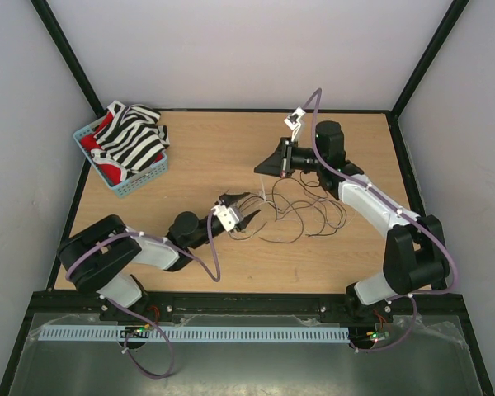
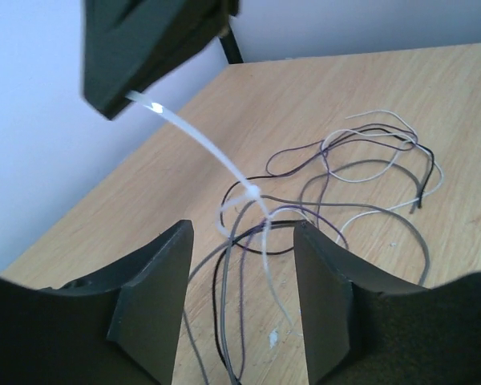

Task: Zip-tie the wires
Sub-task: Tie the cable at the center of the board.

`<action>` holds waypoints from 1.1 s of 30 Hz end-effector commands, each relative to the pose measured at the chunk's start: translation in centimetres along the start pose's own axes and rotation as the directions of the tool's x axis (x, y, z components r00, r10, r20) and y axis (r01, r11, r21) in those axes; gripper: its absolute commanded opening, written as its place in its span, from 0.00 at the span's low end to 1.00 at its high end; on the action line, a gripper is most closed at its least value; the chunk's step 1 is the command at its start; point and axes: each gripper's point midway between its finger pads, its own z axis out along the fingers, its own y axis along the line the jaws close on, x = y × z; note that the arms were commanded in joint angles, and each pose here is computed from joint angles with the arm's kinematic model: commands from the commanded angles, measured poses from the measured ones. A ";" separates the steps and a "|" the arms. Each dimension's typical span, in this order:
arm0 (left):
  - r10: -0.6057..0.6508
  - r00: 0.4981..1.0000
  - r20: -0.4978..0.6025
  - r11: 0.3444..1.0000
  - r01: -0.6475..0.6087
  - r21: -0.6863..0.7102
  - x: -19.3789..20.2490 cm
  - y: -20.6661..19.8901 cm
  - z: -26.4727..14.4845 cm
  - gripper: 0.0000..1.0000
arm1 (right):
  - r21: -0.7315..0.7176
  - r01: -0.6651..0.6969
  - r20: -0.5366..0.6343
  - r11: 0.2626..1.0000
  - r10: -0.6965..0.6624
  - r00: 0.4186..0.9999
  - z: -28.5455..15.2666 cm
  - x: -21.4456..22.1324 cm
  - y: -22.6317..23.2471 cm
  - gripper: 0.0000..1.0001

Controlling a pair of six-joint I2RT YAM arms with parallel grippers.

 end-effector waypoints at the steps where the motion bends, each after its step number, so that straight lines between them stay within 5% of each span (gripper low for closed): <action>1: -0.048 0.995 0.088 0.997 0.053 -0.051 -2.7 2.2 0.9 0.57 | -0.037 0.000 -0.010 0.999 -0.001 1.000 -0.4 0.6 1.0 0.00; 9: -0.094 0.985 0.147 0.995 0.099 -0.028 -4.1 3.5 3.6 0.61 | -0.071 -0.015 -0.012 0.997 0.014 1.000 -0.6 1.5 1.9 0.00; 23: -0.248 0.963 0.106 0.964 0.235 0.124 -2.5 0.1 4.3 0.33 | -0.072 0.000 0.040 0.997 0.003 0.999 -0.6 0.4 2.6 0.00; 33: -0.341 0.939 0.045 0.927 0.328 0.181 -0.7 -1.7 4.5 0.54 | -0.073 0.018 0.077 0.997 -0.013 0.997 -0.8 -0.6 3.2 0.00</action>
